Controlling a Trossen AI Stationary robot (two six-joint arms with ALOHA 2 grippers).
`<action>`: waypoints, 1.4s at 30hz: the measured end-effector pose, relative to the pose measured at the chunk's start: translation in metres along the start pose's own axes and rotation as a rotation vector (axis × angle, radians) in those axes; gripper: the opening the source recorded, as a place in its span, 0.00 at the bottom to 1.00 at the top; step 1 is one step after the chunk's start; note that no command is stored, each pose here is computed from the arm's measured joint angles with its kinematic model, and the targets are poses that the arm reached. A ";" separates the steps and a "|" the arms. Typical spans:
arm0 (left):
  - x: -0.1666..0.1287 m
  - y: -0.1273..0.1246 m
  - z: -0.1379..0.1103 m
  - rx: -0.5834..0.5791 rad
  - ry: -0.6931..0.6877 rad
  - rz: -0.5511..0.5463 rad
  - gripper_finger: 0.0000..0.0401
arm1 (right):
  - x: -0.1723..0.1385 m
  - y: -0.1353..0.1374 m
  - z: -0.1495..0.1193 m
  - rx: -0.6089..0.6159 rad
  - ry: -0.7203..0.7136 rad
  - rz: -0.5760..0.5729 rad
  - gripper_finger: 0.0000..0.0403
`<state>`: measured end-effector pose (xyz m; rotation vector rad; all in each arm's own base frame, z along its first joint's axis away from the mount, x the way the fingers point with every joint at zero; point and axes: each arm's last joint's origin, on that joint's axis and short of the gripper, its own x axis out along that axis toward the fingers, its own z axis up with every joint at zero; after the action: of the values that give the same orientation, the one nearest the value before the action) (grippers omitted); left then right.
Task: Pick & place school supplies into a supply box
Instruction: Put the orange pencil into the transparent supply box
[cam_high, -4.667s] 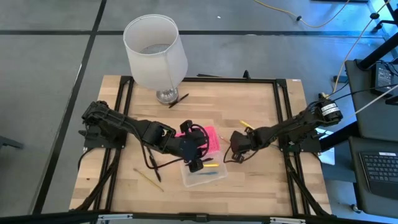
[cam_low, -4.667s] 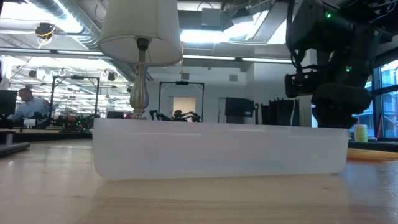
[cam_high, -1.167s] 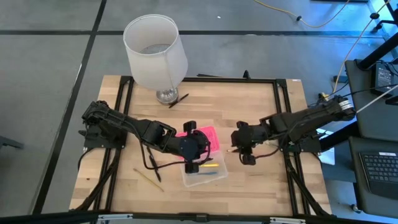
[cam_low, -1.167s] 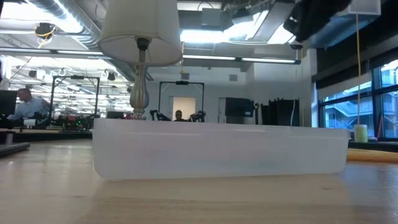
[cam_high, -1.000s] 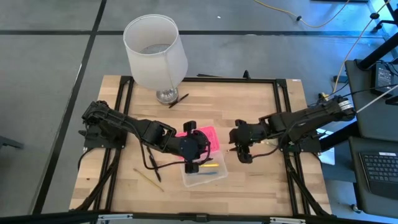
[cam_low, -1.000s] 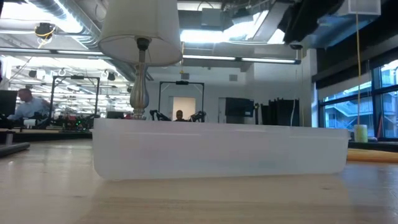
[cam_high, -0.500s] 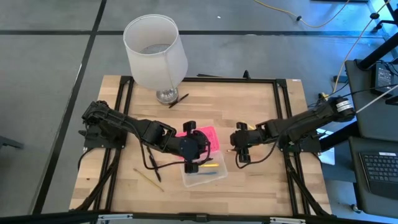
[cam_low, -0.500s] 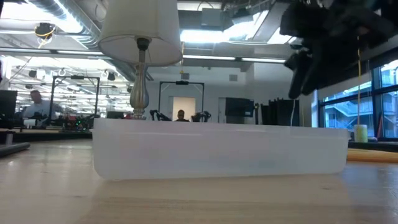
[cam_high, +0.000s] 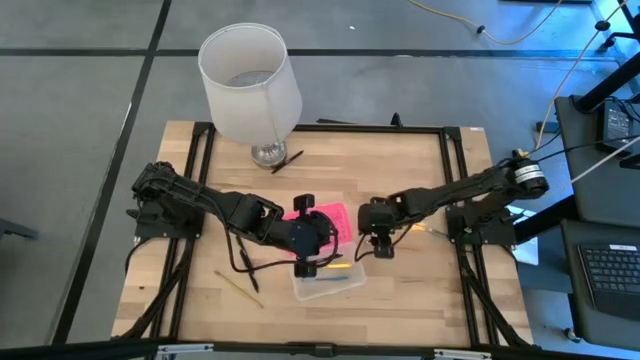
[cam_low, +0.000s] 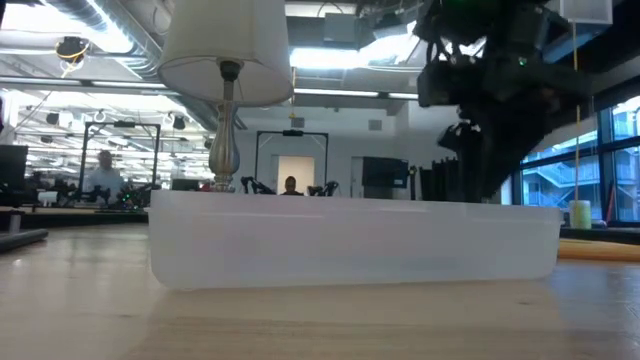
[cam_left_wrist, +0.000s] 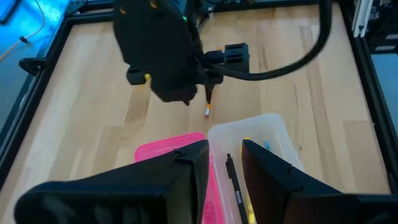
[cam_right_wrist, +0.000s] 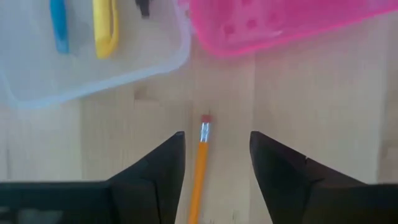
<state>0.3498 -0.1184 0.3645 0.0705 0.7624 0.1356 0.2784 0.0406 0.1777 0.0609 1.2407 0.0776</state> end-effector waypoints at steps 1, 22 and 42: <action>0.000 0.000 0.000 0.001 0.003 0.001 0.22 | 0.003 0.000 0.000 -0.008 0.008 -0.001 0.46; 0.000 0.001 -0.002 0.008 0.019 0.005 0.22 | 0.037 0.003 0.000 0.018 0.091 0.051 0.46; 0.000 0.000 -0.002 -0.008 0.020 0.005 0.22 | 0.054 0.003 0.001 0.035 0.112 0.028 0.45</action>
<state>0.3483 -0.1179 0.3631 0.0639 0.7816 0.1443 0.2965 0.0490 0.1277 0.1056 1.3533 0.0842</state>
